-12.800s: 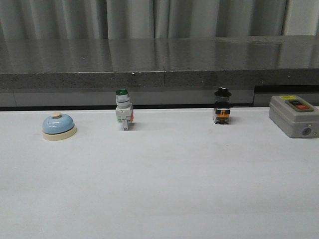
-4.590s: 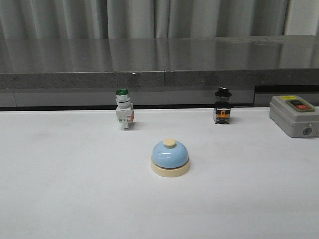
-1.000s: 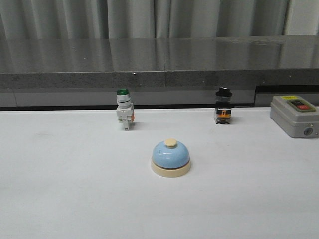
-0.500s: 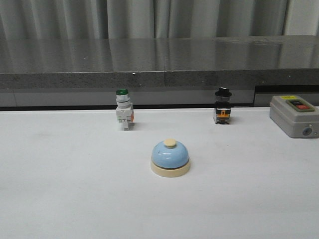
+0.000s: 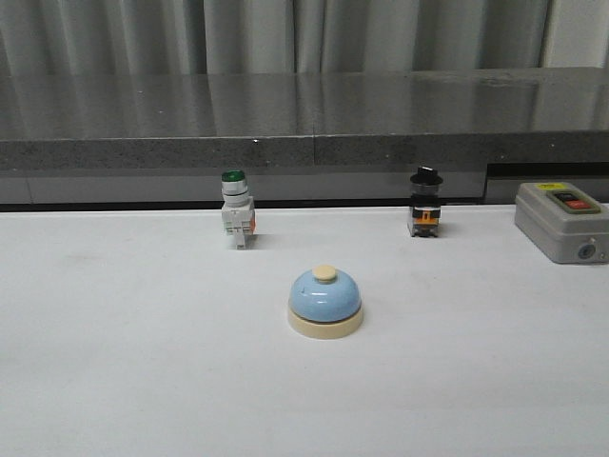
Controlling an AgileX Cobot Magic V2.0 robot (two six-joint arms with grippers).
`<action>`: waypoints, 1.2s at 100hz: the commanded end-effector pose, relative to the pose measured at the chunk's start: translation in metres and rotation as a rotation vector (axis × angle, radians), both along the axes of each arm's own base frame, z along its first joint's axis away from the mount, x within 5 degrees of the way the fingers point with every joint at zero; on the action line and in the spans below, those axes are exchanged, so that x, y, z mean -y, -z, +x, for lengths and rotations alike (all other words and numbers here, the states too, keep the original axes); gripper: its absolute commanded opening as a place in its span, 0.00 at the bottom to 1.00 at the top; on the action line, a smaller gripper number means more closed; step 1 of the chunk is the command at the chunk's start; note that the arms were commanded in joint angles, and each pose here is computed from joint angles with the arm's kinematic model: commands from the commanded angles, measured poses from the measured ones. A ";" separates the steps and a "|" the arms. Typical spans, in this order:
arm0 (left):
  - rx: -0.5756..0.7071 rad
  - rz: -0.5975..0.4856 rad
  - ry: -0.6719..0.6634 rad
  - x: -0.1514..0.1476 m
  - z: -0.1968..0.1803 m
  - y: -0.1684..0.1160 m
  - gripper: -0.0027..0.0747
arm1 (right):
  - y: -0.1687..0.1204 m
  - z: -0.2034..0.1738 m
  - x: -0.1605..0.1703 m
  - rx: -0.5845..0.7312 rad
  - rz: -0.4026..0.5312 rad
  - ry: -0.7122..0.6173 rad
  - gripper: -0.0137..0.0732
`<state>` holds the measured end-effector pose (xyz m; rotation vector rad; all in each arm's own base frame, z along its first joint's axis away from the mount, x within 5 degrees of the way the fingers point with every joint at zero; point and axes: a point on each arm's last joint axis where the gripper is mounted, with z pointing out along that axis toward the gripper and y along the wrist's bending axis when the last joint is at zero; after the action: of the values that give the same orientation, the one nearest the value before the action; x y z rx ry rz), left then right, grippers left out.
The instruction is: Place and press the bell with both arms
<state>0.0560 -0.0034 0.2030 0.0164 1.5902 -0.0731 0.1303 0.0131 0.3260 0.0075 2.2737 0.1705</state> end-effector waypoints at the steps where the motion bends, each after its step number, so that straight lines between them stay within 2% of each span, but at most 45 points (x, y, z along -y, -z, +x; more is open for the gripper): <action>1: 0.070 -0.018 -0.008 -0.001 0.000 0.005 0.01 | -0.005 0.017 -0.008 0.016 0.005 -0.053 0.09; 29: 0.070 -0.018 -0.008 -0.001 0.000 0.005 0.01 | 0.020 0.067 -0.045 -0.147 -0.012 -0.213 0.09; 76: 0.070 -0.018 -0.008 -0.001 0.000 0.005 0.01 | 0.039 0.159 -0.139 -0.257 -0.055 -0.422 0.09; 98: 0.070 -0.018 -0.008 -0.001 0.000 0.005 0.01 | 0.053 0.184 -0.177 -0.283 -0.071 -0.485 0.09; 120: 0.070 -0.018 -0.008 -0.001 0.000 0.005 0.01 | 0.068 0.197 -0.200 -0.319 -0.087 -0.522 0.09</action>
<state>0.0560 -0.0034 0.2030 0.0164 1.5902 -0.0731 0.3243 0.2060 0.2364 -0.6461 2.6349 0.3273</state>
